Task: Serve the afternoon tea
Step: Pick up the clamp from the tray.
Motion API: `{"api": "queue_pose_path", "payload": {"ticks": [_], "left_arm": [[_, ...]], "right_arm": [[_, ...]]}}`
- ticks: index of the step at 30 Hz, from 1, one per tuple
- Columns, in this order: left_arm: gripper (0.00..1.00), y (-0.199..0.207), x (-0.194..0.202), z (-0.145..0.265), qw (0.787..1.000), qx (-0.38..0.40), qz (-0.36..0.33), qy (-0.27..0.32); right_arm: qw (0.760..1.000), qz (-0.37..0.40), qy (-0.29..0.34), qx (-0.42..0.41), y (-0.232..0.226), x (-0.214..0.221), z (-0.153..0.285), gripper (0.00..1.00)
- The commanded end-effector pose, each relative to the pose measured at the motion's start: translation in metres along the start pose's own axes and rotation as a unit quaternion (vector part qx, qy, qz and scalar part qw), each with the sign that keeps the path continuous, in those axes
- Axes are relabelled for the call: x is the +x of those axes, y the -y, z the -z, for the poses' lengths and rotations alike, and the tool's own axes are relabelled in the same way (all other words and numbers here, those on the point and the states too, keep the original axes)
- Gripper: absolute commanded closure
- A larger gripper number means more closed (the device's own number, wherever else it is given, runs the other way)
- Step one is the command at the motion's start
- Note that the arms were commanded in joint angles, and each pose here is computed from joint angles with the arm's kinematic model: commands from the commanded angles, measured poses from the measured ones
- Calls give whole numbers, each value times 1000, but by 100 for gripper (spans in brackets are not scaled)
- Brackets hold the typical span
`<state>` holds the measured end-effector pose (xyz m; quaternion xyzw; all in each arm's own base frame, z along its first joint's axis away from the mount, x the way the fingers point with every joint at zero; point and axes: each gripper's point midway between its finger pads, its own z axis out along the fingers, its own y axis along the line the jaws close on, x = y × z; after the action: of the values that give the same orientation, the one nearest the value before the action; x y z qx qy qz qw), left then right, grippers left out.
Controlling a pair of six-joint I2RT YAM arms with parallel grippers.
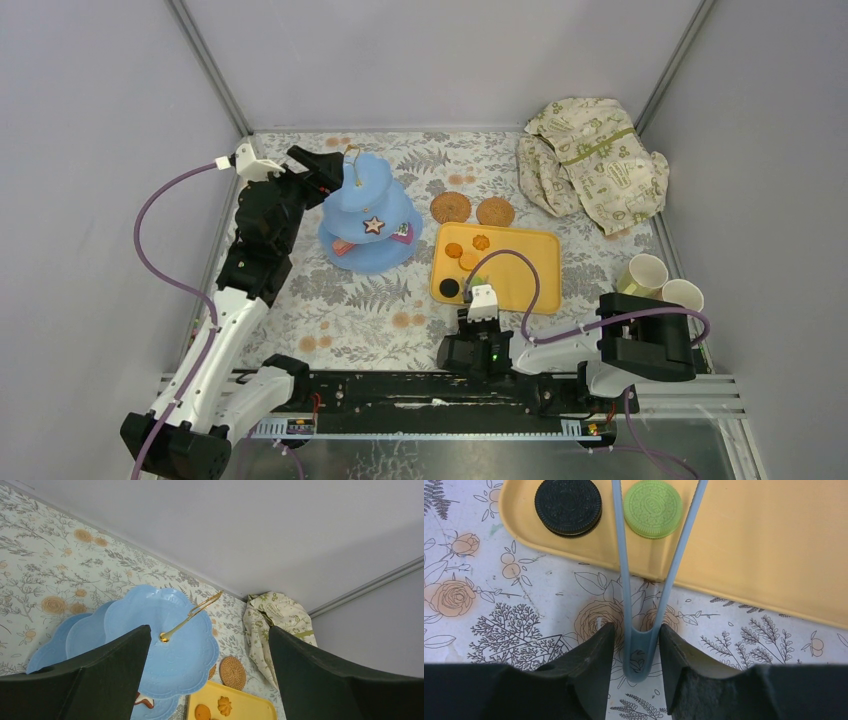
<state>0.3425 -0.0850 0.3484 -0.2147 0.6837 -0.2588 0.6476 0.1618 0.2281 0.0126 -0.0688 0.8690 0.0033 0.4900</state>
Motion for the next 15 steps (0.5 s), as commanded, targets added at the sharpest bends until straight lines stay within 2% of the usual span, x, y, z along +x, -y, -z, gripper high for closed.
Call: {"api": "queue_pose_path", "payload": {"ticks": [1, 10, 15], "left_arm": [[6, 6, -9, -2, 1000, 14, 5, 22], [6, 7, -10, -1, 1000, 16, 7, 23], [6, 8, -12, 1, 999, 18, 11, 26]], "right_arm": [[1000, -9, -9, 18, 8, 0, 2, 57], [1000, -7, -13, -1, 9, -30, 23, 72], [998, -12, -50, -33, 3, -54, 36, 72]]}}
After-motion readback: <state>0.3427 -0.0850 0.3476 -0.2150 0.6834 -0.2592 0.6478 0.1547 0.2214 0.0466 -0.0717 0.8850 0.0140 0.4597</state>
